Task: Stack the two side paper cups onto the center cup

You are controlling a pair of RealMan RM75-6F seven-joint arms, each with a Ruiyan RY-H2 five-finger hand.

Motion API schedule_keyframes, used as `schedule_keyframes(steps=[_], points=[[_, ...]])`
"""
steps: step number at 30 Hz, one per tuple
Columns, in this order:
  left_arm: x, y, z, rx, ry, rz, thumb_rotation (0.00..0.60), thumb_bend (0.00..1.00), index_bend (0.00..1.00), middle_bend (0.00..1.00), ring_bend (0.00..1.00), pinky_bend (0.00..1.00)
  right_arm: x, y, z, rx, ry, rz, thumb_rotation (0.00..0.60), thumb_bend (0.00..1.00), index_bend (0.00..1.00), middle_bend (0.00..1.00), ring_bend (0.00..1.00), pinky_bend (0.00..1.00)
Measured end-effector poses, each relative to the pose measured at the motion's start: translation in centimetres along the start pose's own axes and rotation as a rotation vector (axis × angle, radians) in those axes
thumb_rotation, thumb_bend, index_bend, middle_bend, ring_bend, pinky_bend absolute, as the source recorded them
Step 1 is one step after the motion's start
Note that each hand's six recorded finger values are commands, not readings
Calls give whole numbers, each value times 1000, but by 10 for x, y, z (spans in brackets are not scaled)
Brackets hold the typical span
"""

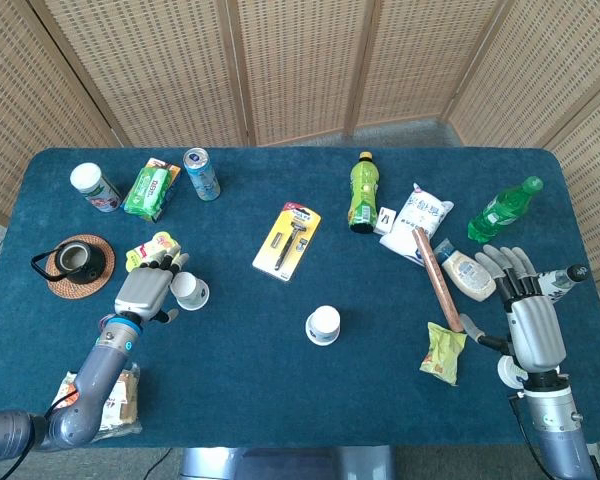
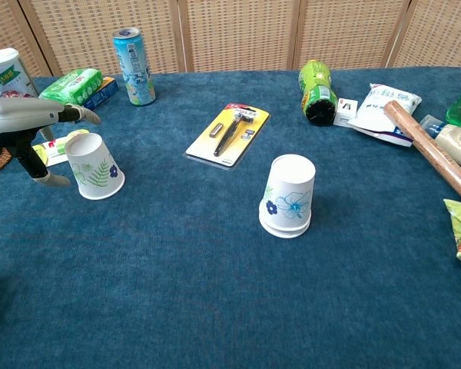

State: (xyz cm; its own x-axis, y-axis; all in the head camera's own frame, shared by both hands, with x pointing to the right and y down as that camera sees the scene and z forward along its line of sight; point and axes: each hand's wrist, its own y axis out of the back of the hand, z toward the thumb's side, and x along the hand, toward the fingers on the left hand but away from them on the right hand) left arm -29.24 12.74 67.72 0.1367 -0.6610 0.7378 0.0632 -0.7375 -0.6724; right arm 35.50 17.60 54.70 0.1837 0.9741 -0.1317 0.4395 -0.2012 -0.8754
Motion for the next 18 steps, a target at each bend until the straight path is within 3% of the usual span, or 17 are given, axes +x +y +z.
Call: schedule_keyframes(steps=[7,18], points=[[2,-1,3,0,-3,-2,600,309,9,8,5,273,0,1,1,-10,2,-4,600,269,111,52,2,8],[5,-2,12,12,-2,14,600,345,211,276,260,449,0,2,0,-22,1,-4,600,269,111,52,1,7]])
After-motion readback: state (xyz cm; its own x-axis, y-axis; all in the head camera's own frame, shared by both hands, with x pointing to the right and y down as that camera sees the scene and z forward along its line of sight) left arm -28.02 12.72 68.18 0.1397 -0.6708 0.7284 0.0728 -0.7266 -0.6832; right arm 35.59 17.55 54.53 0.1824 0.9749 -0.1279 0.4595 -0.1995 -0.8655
